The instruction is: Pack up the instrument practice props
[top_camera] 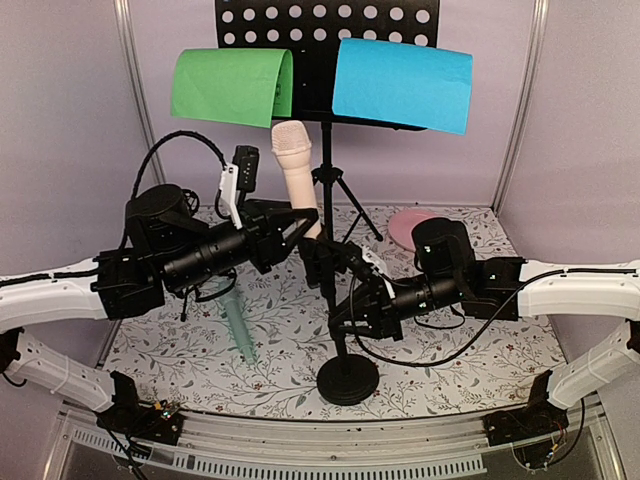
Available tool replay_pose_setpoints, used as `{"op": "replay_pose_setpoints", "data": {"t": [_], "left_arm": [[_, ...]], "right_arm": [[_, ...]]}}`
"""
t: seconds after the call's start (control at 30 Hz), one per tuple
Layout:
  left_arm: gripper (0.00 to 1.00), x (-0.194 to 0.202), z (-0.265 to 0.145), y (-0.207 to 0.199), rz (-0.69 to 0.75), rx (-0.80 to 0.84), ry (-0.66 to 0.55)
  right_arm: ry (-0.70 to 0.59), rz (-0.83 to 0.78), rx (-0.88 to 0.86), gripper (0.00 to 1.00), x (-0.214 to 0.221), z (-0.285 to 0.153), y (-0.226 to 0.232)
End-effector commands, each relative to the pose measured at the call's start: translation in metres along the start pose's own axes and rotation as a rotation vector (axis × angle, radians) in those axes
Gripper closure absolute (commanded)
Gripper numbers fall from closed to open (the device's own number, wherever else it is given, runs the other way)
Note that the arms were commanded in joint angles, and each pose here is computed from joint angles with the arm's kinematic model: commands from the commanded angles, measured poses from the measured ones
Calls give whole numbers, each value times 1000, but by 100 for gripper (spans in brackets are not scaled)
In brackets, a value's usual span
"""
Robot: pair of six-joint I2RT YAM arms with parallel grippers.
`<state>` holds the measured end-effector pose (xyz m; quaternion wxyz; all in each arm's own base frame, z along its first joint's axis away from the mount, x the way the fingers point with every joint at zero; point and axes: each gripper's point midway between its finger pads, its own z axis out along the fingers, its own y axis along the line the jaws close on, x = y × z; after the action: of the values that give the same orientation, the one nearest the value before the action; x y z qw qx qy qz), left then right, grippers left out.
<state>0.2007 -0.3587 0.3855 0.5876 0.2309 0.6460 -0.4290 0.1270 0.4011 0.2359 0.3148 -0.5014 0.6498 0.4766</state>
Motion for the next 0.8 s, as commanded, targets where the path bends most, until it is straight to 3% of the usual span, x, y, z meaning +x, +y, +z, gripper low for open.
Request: {"op": "replay_pose_setpoints", "data": {"t": [0.0, 0.17, 0.47, 0.77], "left_arm": [[89, -56, -21, 7, -61, -75, -168], [90, -81, -33, 5, -64, -69, -242], [91, -106, -38, 3, -4, -97, -258], [91, -127, -54, 13, 61, -189, -252]], "right_arm": [[-29, -23, -24, 100, -12, 2, 7], [-13, -11, -15, 100, -6, 5, 2], [63, 12, -1, 100, 4, 16, -7], [282, -24, 110, 100, 61, 23, -37]]}}
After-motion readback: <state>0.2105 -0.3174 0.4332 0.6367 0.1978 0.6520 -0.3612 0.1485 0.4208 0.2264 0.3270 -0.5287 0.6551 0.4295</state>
